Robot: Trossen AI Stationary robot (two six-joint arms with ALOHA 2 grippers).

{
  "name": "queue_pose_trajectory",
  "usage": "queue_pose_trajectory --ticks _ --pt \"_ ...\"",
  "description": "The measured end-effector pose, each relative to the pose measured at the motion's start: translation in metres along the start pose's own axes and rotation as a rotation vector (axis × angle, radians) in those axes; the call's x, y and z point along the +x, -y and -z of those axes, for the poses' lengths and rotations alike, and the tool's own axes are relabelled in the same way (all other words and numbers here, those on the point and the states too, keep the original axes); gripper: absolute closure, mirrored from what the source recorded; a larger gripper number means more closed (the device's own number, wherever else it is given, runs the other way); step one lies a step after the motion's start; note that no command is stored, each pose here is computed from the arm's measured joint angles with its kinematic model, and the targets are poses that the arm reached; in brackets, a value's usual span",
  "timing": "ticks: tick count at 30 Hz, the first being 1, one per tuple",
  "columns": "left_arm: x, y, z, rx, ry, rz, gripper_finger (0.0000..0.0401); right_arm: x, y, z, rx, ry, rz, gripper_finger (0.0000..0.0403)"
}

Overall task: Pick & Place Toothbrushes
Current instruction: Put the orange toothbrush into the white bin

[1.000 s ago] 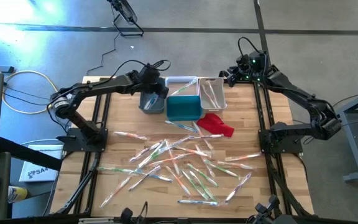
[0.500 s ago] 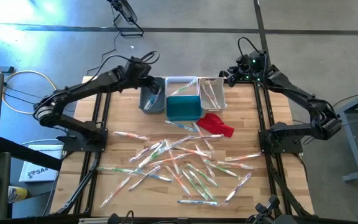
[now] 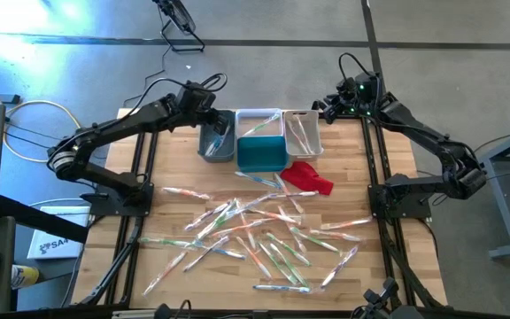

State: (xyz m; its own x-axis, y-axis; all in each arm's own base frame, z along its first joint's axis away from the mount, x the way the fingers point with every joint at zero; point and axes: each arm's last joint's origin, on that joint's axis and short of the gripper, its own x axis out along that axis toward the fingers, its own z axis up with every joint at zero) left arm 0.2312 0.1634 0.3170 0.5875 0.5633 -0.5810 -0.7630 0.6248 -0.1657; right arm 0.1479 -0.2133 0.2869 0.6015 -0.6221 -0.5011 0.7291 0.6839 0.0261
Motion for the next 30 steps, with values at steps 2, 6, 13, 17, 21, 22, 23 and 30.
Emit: queue_pose_trajectory --ticks 2,6,13,17,21,22,23,30 --pt "0.0 0.0 0.0 -0.001 0.005 0.001 0.0394 0.0 0.0 0.0 0.0 0.0 0.0 0.0336" --pt "0.0 0.001 -0.005 -0.007 0.05 0.014 0.0394 0.0 0.0 0.0 0.0 0.0 0.0 0.0336" --pt "0.0 0.002 -0.009 0.0 0.093 0.014 0.0394 0.0 0.0 0.0 0.002 0.001 0.0 0.0336" --pt "0.0 0.002 -0.009 0.024 0.092 0.011 0.0394 0.0 0.0 0.0 0.004 0.001 0.0 0.0336" --pt "0.0 0.002 -0.008 0.025 0.089 0.018 0.0394 0.0 0.0 0.0 0.004 0.001 0.0 0.0336" --pt "0.0 0.002 -0.008 0.025 0.089 0.017 0.0394 0.0 0.0 0.0 0.004 0.001 0.0 0.0336" --pt "0.0 0.002 -0.008 0.025 0.088 0.018 0.0394 0.0 0.0 0.0 0.004 0.0 0.0 0.0336" --pt "-0.011 0.003 -0.009 0.047 0.097 0.039 0.0394 0.0 0.0 0.0 0.004 0.0 0.0 0.0336"
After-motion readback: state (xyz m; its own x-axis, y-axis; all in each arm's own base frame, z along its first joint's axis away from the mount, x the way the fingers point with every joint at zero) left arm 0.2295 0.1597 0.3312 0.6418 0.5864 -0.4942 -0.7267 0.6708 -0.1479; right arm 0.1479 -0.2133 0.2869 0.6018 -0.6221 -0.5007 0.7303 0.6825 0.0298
